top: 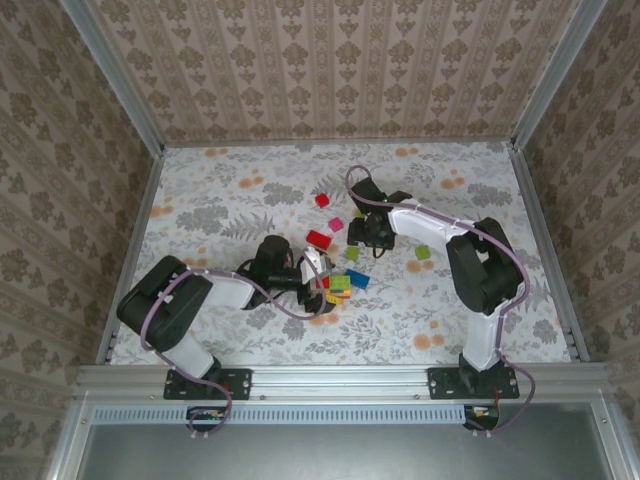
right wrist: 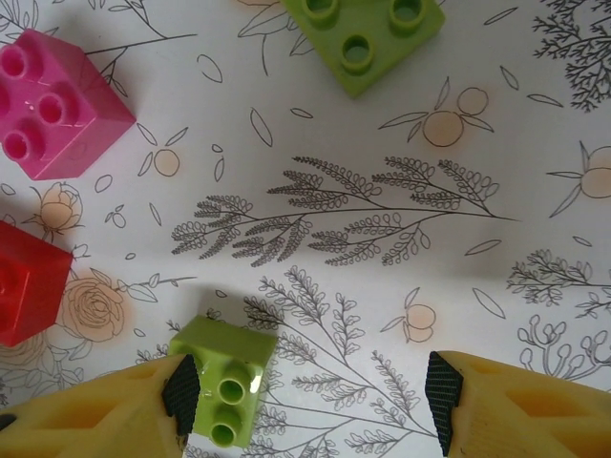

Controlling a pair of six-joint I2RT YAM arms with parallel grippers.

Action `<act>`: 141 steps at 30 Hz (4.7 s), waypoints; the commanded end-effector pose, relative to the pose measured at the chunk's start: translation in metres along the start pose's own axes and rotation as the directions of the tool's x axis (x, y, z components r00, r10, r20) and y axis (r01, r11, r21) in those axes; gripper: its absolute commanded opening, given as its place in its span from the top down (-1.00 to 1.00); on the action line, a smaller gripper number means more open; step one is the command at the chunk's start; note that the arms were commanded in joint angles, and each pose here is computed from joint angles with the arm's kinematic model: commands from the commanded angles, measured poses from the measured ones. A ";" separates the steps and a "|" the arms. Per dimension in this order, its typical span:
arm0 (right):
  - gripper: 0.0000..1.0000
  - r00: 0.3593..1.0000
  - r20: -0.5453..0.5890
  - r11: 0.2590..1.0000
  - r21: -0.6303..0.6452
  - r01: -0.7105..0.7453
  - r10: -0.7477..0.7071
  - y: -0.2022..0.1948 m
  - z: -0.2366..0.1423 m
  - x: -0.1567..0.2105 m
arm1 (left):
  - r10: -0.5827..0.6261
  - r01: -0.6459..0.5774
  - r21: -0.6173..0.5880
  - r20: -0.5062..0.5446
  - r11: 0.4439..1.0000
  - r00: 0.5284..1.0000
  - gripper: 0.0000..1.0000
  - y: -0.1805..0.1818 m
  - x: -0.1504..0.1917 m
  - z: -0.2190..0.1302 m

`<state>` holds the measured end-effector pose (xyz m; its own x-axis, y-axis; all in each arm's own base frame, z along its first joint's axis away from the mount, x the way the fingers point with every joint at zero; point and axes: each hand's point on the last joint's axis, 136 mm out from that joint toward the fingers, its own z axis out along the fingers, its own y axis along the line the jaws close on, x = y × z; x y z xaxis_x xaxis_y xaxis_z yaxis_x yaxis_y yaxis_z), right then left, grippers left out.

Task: Assemble a carrot with lego

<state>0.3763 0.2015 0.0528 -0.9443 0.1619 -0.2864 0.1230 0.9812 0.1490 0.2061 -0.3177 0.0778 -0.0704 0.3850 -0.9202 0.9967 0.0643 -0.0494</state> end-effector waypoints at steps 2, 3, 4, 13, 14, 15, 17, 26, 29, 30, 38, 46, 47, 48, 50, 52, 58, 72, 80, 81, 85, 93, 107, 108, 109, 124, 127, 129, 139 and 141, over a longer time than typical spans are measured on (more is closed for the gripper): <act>-0.33 0.999 -0.043 1.000 -0.008 -0.029 0.029 0.009 0.005 0.003 | -0.018 0.017 0.029 0.005 0.999 1.000 -1.00 -0.001 -0.003 0.001; -0.33 0.999 -0.046 1.000 -0.007 -0.029 0.029 0.011 0.006 0.003 | -0.019 0.019 0.029 0.004 0.999 1.000 -1.00 0.000 -0.002 0.001; -0.33 0.998 -0.047 1.000 -0.007 -0.029 0.029 0.013 0.007 0.003 | -0.020 0.020 0.027 0.003 0.999 1.000 -1.00 0.000 -0.002 0.001; -0.20 0.996 -0.087 1.000 0.005 0.005 -0.004 0.033 0.020 0.008 | -0.020 0.020 0.021 0.002 1.000 1.000 -1.00 0.001 -0.002 0.001; -0.19 0.996 -0.089 1.000 0.007 0.007 -0.006 0.034 0.020 0.009 | -0.020 0.020 0.020 0.002 1.000 1.000 -1.00 0.002 -0.002 0.001; -0.17 0.996 -0.092 1.000 0.012 0.010 -0.009 0.034 0.022 0.010 | -0.021 0.021 0.021 0.001 1.000 1.000 -1.00 0.002 -0.002 0.001; -0.14 0.995 -0.099 1.000 0.020 0.013 -0.011 0.034 0.024 0.011 | -0.020 0.020 0.021 -0.001 1.000 1.000 -1.00 0.002 -0.001 0.001; -0.12 0.995 -0.102 0.998 0.060 0.019 -0.012 0.025 0.020 0.018 | -0.021 0.021 0.021 0.001 1.000 1.000 -1.00 0.003 -0.001 0.002; -0.13 0.994 -0.105 0.998 0.065 0.017 -0.010 0.022 0.020 0.021 | -0.022 0.022 0.020 0.001 1.000 1.000 -1.00 0.003 -0.001 0.002; -0.13 0.994 -0.107 0.998 0.067 0.018 -0.011 0.022 0.019 0.022 | -0.022 0.022 0.020 0.001 1.000 1.000 -1.00 0.003 -0.001 0.002; -0.13 0.993 -0.120 0.999 0.053 0.003 0.004 0.023 0.024 0.032 | -0.023 0.023 0.018 0.001 1.000 1.000 -1.00 0.003 -0.001 0.001; 0.05 0.993 -0.116 0.999 0.038 0.000 0.004 0.027 0.019 0.032 | -0.025 0.025 0.018 -0.001 1.000 1.000 -1.00 0.004 0.000 0.002; 0.08 0.993 -0.114 0.999 0.036 -0.002 0.006 0.028 0.019 0.032 | -0.026 0.026 0.017 -0.001 1.000 1.000 -1.00 0.004 0.000 0.002; 0.11 0.994 -0.114 0.999 0.036 -0.002 0.006 0.028 0.018 0.032 | -0.026 0.026 0.019 -0.001 0.999 1.000 -1.00 0.003 0.000 0.002; 0.15 0.993 -0.114 0.999 0.035 0.001 0.003 0.028 0.017 0.033 | -0.026 0.026 0.019 -0.001 0.999 1.000 -1.00 0.003 0.000 0.002; 0.16 0.994 -0.110 0.999 0.032 0.004 0.000 0.030 0.015 0.033 | -0.024 0.024 0.022 0.001 0.999 1.000 -1.00 0.003 -0.001 0.002; 0.12 0.994 -0.109 1.000 0.027 0.011 -0.008 0.030 0.012 0.036 | -0.022 0.022 0.024 0.005 0.999 1.000 -1.00 0.002 -0.001 0.001; 0.17 0.993 -0.118 1.000 0.013 0.025 -0.023 0.034 0.011 0.039 | -0.026 0.026 0.025 0.003 0.999 1.000 -1.00 0.001 -0.001 0.001; 0.32 0.993 -0.109 0.999 0.021 0.044 -0.042 0.030 0.003 0.039 | -0.024 0.023 0.023 0.004 0.999 1.000 -1.00 0.002 -0.001 0.001; 0.35 0.994 -0.103 0.999 0.022 0.049 -0.046 0.029 -0.001 0.038 | -0.021 0.021 0.023 0.006 1.000 1.000 -1.00 0.001 -0.001 0.001; 0.37 0.994 -0.089 0.997 0.026 0.070 -0.067 0.024 -0.018 0.038 | -0.020 0.020 0.019 0.007 1.000 1.000 -1.00 0.003 -0.002 0.000; 0.37 0.991 -0.067 0.993 0.026 0.116 -0.115 0.008 -0.064 0.047 | -0.018 0.017 0.020 0.039 1.000 0.999 -1.00 0.008 -0.011 -0.006; 0.36 0.988 -0.034 0.989 0.018 0.148 -0.147 -0.012 -0.116 0.069 | -0.004 -0.005 0.105 0.087 0.994 0.996 -1.00 0.003 -0.029 -0.010; 0.37 0.988 -0.037 0.989 0.020 0.149 -0.148 -0.012 -0.115 0.069 | -0.005 -0.005 0.109 0.086 0.994 0.996 -1.00 0.002 -0.029 -0.010; 0.37 0.988 -0.037 0.989 0.019 0.148 -0.148 -0.012 -0.115 0.069 | -0.003 -0.007 0.113 0.086 0.994 0.996 -1.00 0.001 -0.029 -0.010; 0.37 0.986 -0.045 0.987 0.001 0.162 -0.162 -0.006 -0.121 0.072 | 0.020 -0.035 0.163 0.094 0.986 0.995 -0.94 -0.017 -0.033 -0.007; 0.37 0.986 -0.045 0.987 0.001 0.160 -0.160 -0.006 -0.119 0.073 | 0.020 -0.038 0.170 0.109 0.985 0.994 -0.89 -0.019 -0.036 -0.009; 0.37 0.986 -0.050 0.987 0.001 0.161 -0.161 -0.005 -0.116 0.075 | 0.023 -0.043 0.169 0.115 0.985 0.993 -0.83 -0.019 -0.039 -0.010; 0.38 0.983 -0.047 0.984 -0.001 0.178 -0.177 0.000 -0.119 0.077 | 0.011 -0.032 0.192 0.113 0.981 0.994 -0.14 -0.022 -0.038 -0.010; 0.38 0.983 -0.046 0.984 -0.003 0.178 -0.178 0.000 -0.119 0.077 | 0.010 -0.031 0.194 0.109 0.981 0.994 -0.08 -0.022 -0.037 -0.009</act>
<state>0.2719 0.2051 0.1389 -0.9639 -0.0051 -0.2661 -0.0376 0.9924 0.1171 0.1927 -0.3239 0.1090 -0.0765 0.3015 -0.9504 0.9904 -0.0872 -0.1074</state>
